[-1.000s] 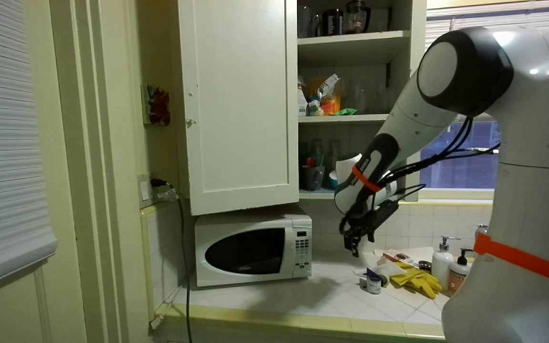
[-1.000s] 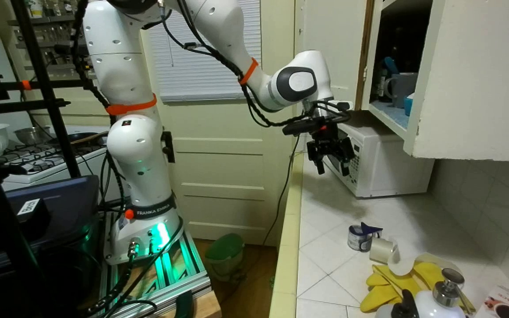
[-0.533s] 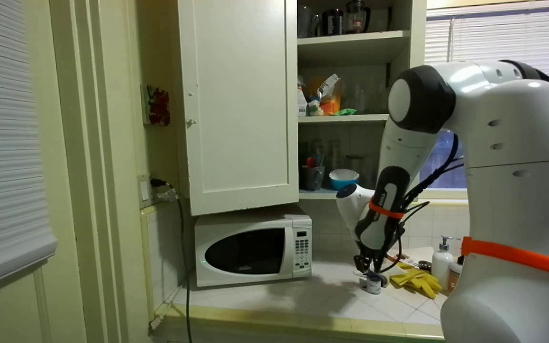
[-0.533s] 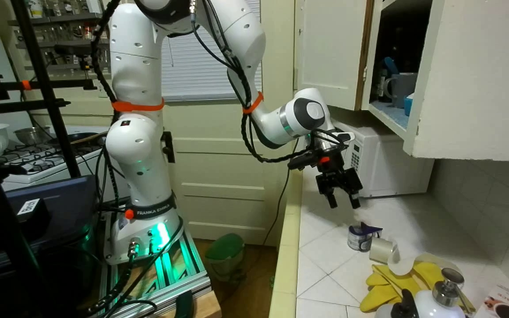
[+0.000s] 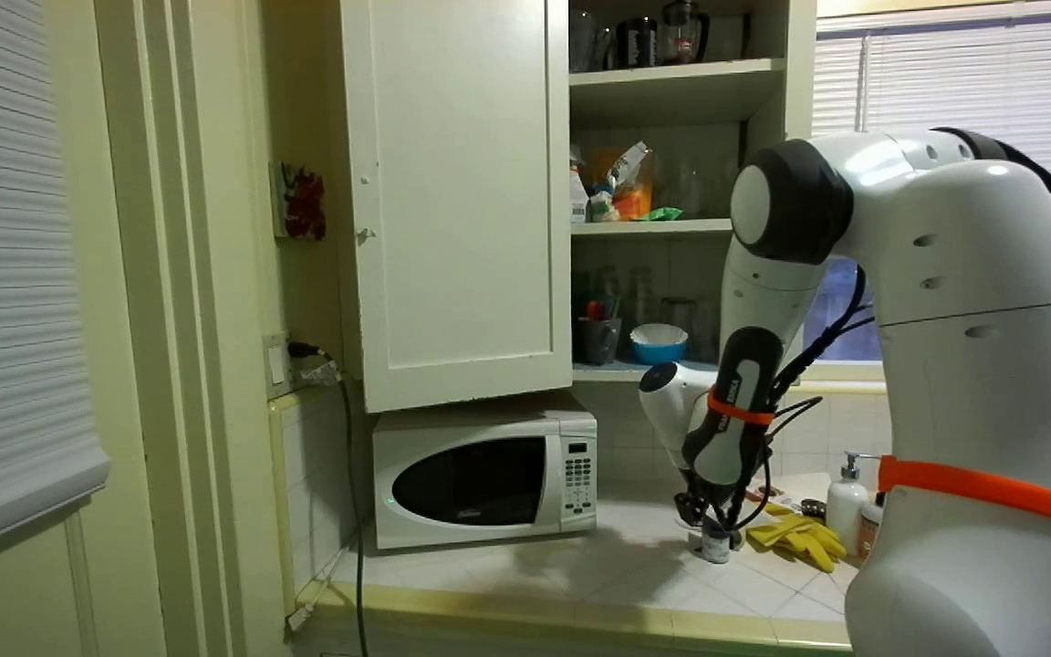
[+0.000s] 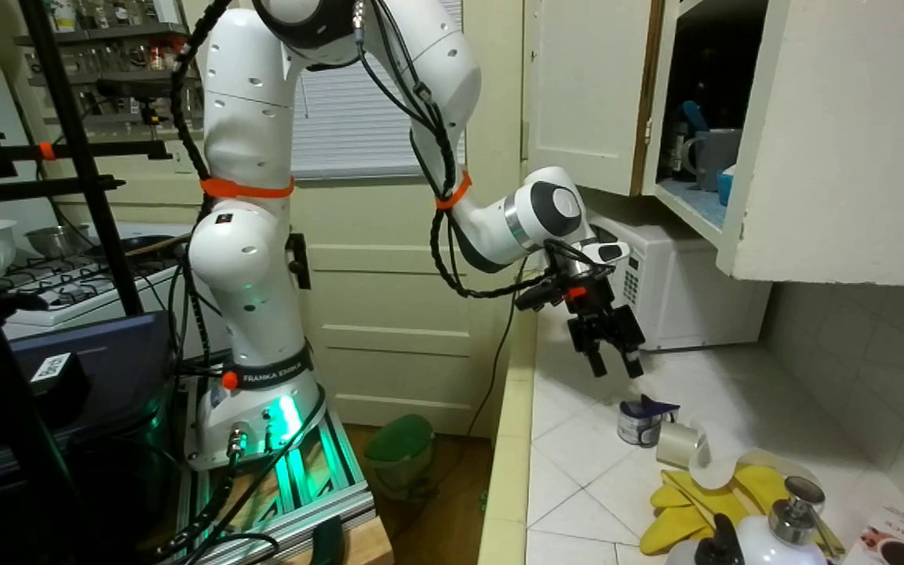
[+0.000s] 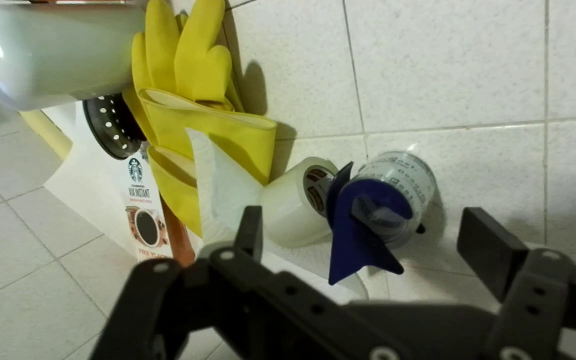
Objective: Put the black and white object on the second shelf of the open cabinet on the right.
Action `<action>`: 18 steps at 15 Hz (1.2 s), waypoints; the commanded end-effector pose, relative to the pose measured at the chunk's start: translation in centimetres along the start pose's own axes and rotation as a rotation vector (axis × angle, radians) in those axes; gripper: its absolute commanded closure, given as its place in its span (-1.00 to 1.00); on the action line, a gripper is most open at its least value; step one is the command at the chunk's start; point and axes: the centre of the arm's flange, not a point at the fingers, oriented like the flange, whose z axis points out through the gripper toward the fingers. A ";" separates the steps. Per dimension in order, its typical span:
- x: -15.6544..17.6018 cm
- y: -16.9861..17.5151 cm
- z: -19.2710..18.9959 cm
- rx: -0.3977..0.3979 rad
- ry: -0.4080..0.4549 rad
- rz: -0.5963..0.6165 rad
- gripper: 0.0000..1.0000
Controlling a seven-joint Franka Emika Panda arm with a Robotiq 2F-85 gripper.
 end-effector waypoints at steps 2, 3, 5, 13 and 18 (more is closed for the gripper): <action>0.8 -2.8 2.6 -0.028 -0.019 0.025 -1.00; 0.9 -3.2 3.0 -0.026 -0.029 0.026 -1.00; 1.1 -4.0 3.9 -0.026 -0.050 0.025 -1.00; 2.0 -3.8 7.5 0.064 -0.094 0.064 -0.86; 3.6 -2.2 6.5 0.119 -0.019 0.062 -1.00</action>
